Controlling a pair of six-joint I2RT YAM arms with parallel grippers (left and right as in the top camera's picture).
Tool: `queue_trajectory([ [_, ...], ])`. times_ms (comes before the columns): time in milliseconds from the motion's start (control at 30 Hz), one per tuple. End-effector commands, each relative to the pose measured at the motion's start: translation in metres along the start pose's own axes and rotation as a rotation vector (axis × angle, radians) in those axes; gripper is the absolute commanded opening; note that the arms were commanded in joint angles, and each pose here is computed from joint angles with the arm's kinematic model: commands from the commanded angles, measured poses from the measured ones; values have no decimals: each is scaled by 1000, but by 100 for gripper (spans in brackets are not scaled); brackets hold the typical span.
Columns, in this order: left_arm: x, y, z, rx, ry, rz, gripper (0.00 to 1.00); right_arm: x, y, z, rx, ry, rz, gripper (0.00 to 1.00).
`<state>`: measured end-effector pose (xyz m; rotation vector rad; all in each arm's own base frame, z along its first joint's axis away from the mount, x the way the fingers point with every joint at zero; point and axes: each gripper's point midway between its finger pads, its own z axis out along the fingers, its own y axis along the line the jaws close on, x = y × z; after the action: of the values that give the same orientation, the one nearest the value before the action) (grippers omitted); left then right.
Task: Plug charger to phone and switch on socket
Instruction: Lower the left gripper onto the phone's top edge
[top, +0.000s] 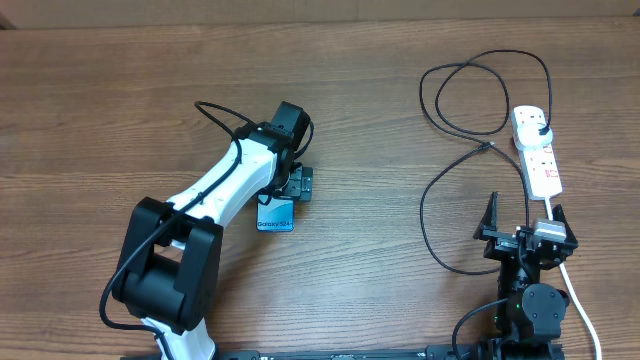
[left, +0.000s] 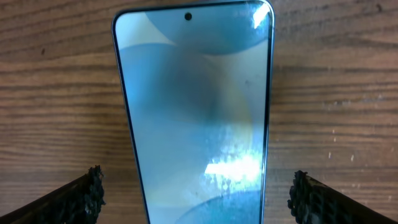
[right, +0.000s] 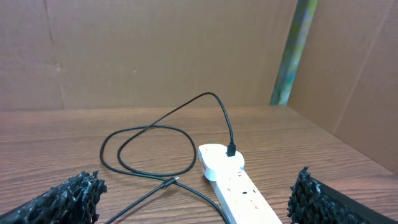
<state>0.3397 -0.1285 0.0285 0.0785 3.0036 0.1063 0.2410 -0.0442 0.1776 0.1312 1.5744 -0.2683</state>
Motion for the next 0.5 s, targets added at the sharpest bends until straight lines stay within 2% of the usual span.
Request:
queue_trajectory([
  [0,-8,0,3,10,-12,10,100,1,1,0,-4,-6,-7,100],
  [467,-11,5,6,15,-16,-11,99,1,1,0,-4,-6,-7,100],
])
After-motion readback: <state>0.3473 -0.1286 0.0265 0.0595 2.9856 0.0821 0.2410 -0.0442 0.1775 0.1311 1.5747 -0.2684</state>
